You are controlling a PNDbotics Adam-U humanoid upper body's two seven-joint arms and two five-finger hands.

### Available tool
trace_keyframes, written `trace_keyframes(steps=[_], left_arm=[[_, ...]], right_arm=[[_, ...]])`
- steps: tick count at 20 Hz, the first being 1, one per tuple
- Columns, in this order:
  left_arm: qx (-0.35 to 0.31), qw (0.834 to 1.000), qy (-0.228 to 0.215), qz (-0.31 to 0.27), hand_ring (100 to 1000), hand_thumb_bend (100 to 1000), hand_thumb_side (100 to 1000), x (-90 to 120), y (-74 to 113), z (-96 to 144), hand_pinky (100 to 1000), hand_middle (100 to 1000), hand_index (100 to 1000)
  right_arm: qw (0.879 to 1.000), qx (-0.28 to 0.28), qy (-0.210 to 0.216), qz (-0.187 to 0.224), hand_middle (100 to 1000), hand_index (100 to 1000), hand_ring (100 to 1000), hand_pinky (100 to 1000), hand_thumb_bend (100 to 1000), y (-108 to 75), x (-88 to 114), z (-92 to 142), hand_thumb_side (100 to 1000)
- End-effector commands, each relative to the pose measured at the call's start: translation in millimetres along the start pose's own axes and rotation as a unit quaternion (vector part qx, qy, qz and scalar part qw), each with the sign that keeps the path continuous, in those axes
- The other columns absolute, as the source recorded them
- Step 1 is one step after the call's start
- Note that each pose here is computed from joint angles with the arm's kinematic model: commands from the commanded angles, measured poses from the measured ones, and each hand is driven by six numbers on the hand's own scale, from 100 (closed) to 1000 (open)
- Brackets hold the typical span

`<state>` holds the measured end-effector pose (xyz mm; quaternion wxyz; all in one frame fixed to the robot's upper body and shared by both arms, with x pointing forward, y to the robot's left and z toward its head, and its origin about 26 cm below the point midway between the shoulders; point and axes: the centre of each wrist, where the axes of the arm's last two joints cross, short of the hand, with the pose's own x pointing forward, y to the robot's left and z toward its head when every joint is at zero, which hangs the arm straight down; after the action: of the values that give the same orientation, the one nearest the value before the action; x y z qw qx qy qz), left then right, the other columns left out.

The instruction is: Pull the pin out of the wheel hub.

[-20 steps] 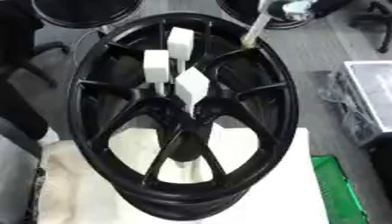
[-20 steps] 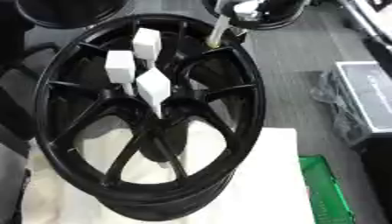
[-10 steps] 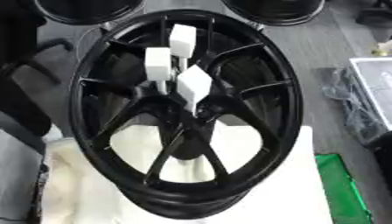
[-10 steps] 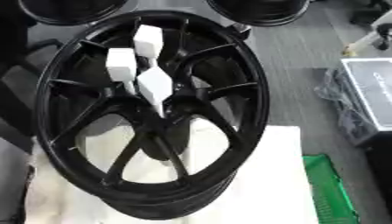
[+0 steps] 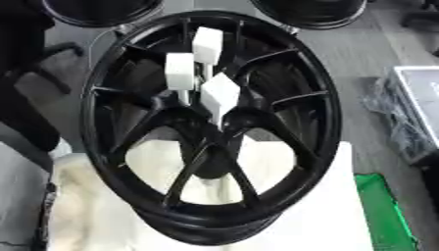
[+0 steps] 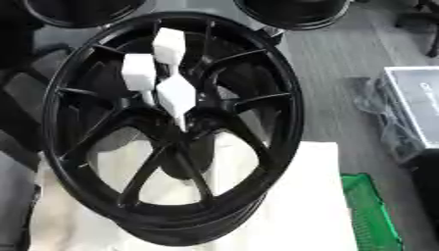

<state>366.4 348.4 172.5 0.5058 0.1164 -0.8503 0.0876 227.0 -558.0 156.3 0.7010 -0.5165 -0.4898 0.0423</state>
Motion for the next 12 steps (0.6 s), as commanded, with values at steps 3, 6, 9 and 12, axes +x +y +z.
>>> trace_keyframes(steps=[3,6,9,12], left_arm=[[0.0,1.0,-0.022,-0.017,882,875,564,16,9.8,-8,754,870,881],[-0.003,1.0,-0.024,-0.019,882,871,562,17,9.1,-10,754,870,877],[-0.005,0.999,-0.025,-0.019,883,866,570,17,8.5,-9,755,866,863],[-0.003,1.0,-0.024,-0.019,883,868,556,16,8.6,-9,754,866,861]], right_arm=[[0.996,0.0,0.021,0.083,785,863,866,832,271,-11.3,-19,-7,100],[0.992,-0.008,0.035,0.118,866,874,900,853,314,-11.1,-21,-7,100],[0.992,-0.024,0.041,0.115,904,893,890,846,396,-12.1,-18,-7,100],[0.995,-0.071,0.035,0.064,894,905,861,826,575,-14.4,-4,-7,178]])
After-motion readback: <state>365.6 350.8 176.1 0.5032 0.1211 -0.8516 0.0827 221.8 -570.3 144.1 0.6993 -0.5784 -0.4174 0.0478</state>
